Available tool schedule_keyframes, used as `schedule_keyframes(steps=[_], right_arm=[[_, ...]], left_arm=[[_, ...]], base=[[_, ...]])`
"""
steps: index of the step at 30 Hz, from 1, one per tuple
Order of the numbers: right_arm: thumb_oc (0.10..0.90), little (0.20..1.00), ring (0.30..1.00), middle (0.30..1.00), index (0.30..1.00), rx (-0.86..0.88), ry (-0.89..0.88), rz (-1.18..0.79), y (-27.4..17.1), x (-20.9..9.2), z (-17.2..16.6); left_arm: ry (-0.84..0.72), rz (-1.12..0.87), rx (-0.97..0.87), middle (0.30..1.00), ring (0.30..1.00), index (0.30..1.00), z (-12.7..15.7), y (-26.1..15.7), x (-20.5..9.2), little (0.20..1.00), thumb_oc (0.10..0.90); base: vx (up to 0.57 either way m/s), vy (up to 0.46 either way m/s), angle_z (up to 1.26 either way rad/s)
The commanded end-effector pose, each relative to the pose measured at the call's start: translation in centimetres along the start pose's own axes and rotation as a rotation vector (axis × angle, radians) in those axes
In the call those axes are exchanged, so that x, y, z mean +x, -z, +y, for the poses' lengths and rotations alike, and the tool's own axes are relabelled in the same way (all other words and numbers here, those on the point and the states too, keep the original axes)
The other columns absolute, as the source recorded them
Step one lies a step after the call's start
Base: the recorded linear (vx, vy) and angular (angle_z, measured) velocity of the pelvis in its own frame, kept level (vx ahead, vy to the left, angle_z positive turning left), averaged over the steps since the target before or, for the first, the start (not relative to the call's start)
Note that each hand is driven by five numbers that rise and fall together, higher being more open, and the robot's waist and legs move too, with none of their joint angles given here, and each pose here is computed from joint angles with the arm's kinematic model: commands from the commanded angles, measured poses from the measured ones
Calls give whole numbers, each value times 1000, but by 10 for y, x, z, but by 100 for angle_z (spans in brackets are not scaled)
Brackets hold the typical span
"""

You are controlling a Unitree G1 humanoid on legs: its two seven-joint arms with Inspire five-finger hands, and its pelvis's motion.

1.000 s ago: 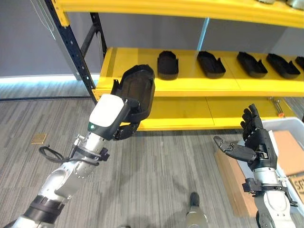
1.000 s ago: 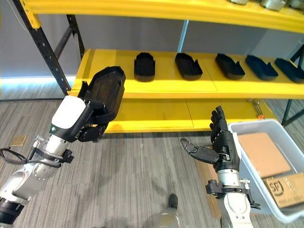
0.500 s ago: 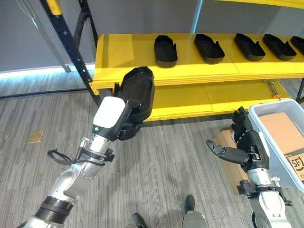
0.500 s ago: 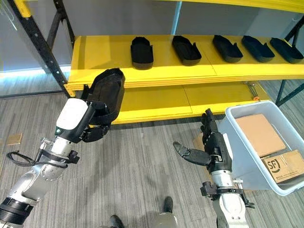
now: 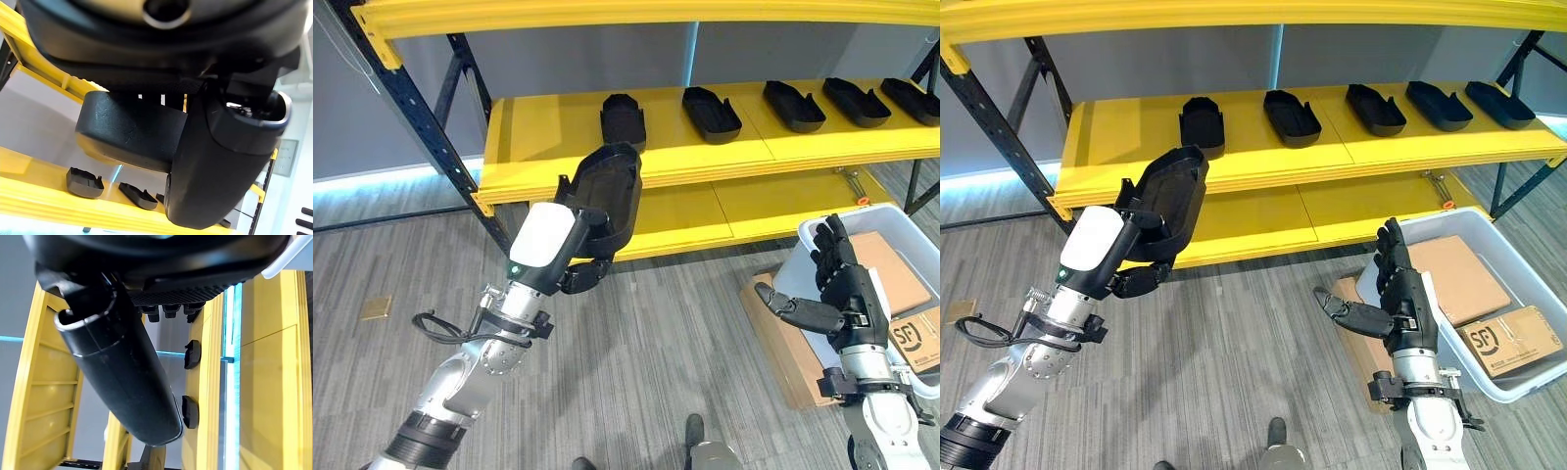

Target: Move parts from the plastic box to the shelf.

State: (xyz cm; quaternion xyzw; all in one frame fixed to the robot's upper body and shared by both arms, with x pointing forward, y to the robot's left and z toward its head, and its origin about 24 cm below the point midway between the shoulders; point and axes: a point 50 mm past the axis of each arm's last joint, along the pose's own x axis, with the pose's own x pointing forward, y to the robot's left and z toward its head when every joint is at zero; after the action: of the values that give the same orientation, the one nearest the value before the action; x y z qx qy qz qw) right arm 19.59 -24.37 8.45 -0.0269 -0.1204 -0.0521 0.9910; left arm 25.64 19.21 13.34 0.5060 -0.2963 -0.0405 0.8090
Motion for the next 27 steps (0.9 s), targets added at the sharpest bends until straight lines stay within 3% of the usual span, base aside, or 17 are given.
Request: schedule_keyframes(steps=[1,14,15,27], right_arm=[[900,1000,1000,1000,1000,41,24,-277,-44,11,-2],[900,1000,1000,1000,1000,154,23,-155,-18,4,5],[900,1000,1000,1000,1000,118,-45,177,41,-6,9],[900,1000,1000,1000,1000,52,-36,183,39,-8,0]], left_arm=[[-254,-178,-14,300,300,300,44,-26,24,300,400],[-270,-158,27,300,300,300,44,-23,19,300,400],[-14,-152,69,300,300,300,6,-15,24,300,400],[-37,-140,18,300,300,300,3,-16,35,300,400]], base=[[0,0,0],[-10,0,0],[-50,-18,-3],[-2,-88,8]])
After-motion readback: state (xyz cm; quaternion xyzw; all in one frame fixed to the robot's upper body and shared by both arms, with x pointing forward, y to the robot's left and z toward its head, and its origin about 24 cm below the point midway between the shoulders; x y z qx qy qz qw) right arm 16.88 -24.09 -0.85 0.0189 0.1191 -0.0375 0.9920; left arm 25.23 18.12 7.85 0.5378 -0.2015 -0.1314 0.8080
